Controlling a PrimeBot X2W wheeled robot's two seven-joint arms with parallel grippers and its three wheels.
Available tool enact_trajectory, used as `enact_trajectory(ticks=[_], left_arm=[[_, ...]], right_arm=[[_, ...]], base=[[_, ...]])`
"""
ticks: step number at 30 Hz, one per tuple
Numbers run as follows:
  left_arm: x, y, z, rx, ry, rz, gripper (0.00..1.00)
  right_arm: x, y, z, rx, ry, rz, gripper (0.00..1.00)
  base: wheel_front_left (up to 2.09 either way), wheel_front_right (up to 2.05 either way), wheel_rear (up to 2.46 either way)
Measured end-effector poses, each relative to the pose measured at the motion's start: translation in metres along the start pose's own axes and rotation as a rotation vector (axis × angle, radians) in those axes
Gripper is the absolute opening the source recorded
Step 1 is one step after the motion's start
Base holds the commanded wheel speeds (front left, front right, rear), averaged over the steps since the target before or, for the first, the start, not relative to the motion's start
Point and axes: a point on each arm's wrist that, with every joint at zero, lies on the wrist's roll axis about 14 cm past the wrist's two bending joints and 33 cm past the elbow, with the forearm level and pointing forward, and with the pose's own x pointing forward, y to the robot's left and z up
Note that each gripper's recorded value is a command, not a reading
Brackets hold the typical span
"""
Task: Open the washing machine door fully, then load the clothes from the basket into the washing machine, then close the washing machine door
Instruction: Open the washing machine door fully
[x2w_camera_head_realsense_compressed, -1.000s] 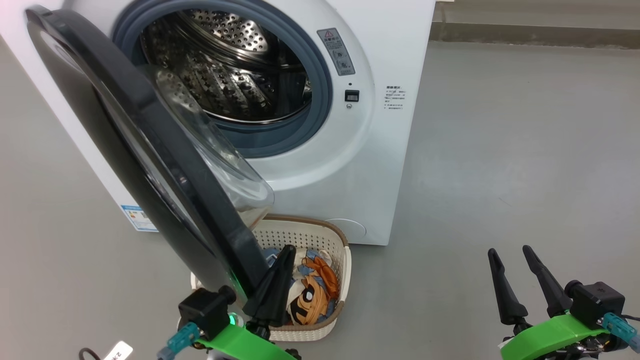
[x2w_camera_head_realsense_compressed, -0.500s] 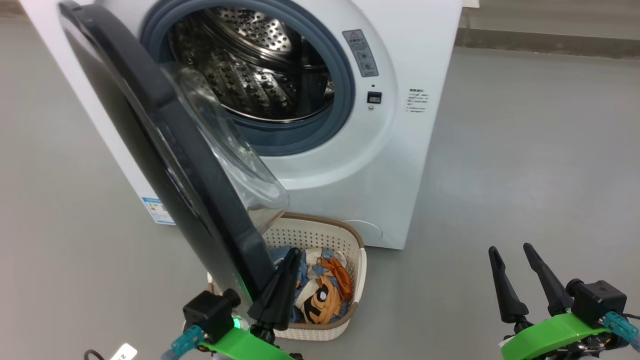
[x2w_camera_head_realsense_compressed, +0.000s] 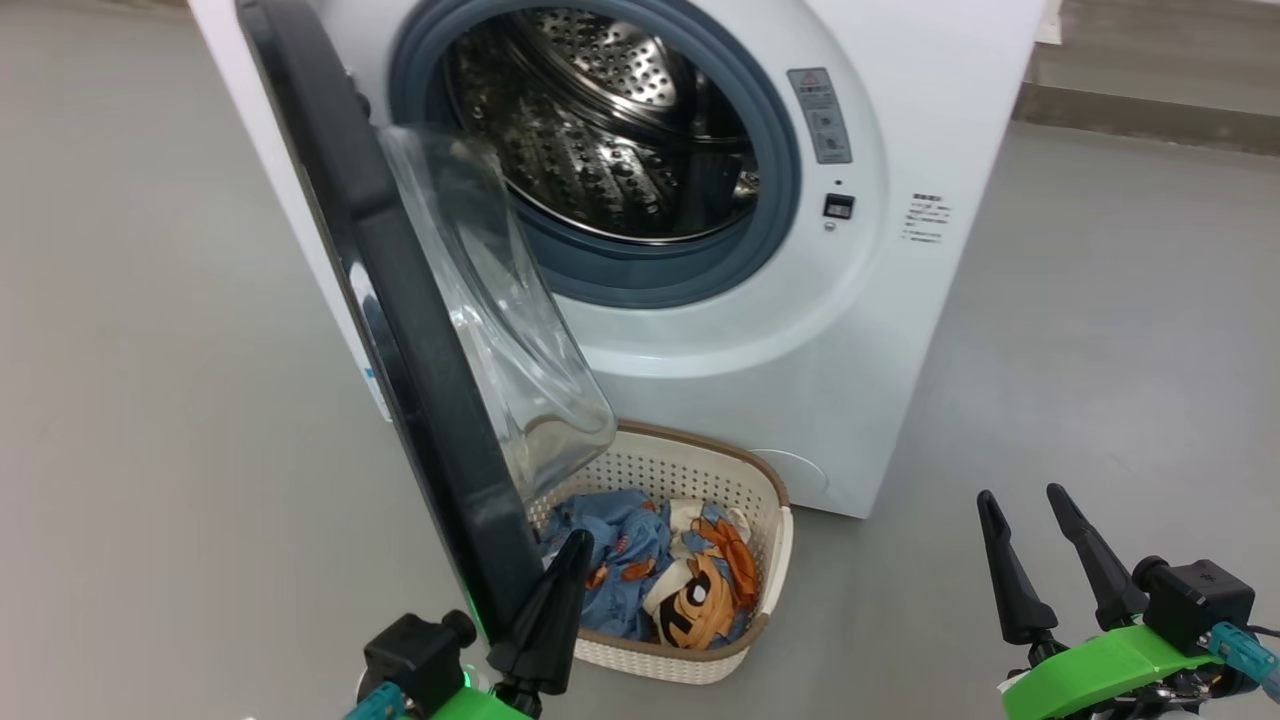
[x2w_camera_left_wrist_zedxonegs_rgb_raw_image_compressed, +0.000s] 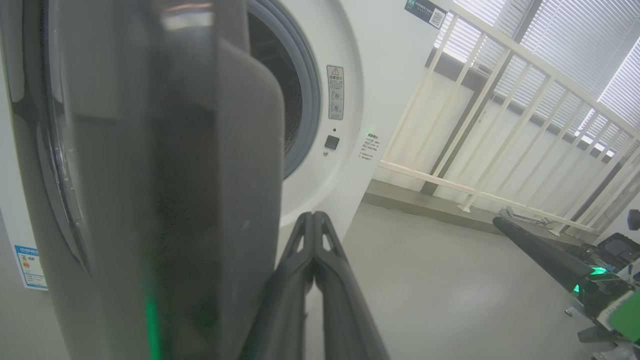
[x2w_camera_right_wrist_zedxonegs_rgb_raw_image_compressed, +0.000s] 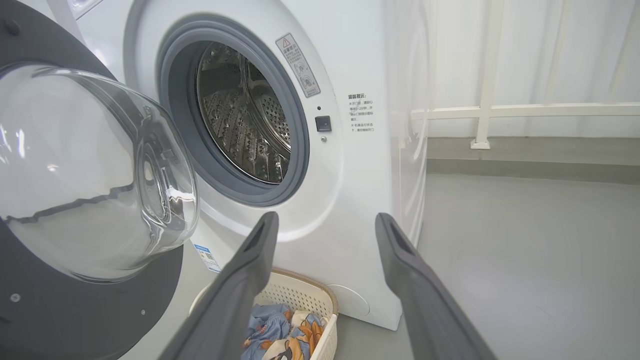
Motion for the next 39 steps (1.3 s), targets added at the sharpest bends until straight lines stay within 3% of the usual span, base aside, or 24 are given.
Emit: enact_trajectory(ticks=[18, 39], left_arm=[[-0.049, 0.068, 0.026, 0.075, -0.047, 0.248, 0.0], [-0.087, 0.144, 0.058, 0.141, -0.086, 0.522, 0.0]], right_arm=[[0.018, 0.04, -0.009, 0.0, 0.029, 0.123, 1.0], [0.021, 0.045, -0.014, 0.009, 0.039, 0.136, 1.0]], base=[[0.0, 0.0, 0.0], [0.0, 0.0, 0.0]])
